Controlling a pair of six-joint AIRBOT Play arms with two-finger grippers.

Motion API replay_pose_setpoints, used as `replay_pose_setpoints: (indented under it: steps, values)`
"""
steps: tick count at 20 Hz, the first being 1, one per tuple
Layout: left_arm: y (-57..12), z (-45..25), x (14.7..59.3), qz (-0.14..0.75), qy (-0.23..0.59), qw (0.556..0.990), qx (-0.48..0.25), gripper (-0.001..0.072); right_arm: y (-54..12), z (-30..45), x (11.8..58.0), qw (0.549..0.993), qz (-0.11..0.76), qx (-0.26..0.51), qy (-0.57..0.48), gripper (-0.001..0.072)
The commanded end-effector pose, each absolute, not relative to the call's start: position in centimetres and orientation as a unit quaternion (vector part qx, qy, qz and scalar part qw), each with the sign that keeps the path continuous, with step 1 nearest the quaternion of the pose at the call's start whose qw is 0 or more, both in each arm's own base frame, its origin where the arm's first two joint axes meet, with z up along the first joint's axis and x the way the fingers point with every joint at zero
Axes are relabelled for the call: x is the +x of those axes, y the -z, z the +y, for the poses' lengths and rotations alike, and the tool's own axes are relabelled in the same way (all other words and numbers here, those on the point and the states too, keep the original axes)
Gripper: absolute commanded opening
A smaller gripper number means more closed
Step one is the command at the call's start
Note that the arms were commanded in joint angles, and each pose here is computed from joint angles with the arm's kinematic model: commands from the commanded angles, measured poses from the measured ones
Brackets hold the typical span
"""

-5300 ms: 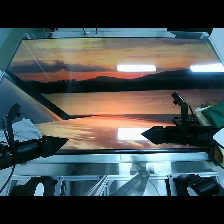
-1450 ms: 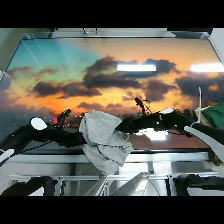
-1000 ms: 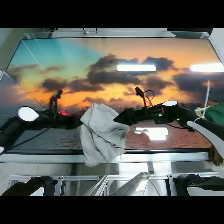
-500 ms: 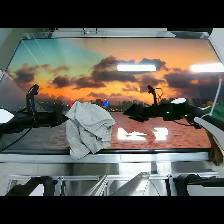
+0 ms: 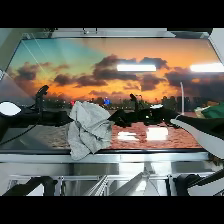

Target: Fold the shirts.

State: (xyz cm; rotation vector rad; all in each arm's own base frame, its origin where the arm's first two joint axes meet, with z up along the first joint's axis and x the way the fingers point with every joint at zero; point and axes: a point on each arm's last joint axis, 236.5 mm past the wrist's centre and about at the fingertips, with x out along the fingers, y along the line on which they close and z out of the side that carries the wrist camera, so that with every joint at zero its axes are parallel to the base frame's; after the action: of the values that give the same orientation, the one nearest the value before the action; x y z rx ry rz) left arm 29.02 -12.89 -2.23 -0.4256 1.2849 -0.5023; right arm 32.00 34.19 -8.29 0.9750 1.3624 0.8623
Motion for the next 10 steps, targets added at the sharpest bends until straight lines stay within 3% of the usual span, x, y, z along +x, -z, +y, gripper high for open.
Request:
replay_pose_setpoints:
  steps: [1, 2, 5, 7, 8, 10]
  values:
    - [2.1, -14.0, 29.5, 0.593, 0.251, 0.744, -0.178, 0.0015, 6.6, 36.3, 33.0, 0.578, 0.569, 0.437, -0.389, 0.0117]
    - [1.7, -14.0, 29.7, 0.592, 0.254, 0.745, -0.174, 0.0015, 5.5, 36.4, 33.1, 0.571, 0.563, 0.439, -0.404, 0.0010]
    - [-1.8, -12.7, 30.3, 0.571, 0.263, 0.760, -0.168, 0.0014, -0.9, 36.2, 31.9, 0.521, 0.535, 0.446, -0.494, 0.0012]
    - [-6.6, -10.7, 31.1, 0.525, 0.256, 0.795, -0.164, 0.0014, -7.8, 34.6, 30.5, 0.491, 0.491, 0.434, -0.575, 0.0012]
    - [-9.9, -9.6, 31.0, 0.493, 0.253, 0.818, -0.156, 0.0014, -11.8, 33.5, 29.6, 0.491, 0.456, 0.416, -0.615, 0.0012]
    - [-17.2, -8.2, 29.5, 0.423, 0.248, 0.863, -0.123, 0.0014, -19.8, 31.6, 27.8, 0.541, 0.366, 0.363, -0.665, 0.0012]
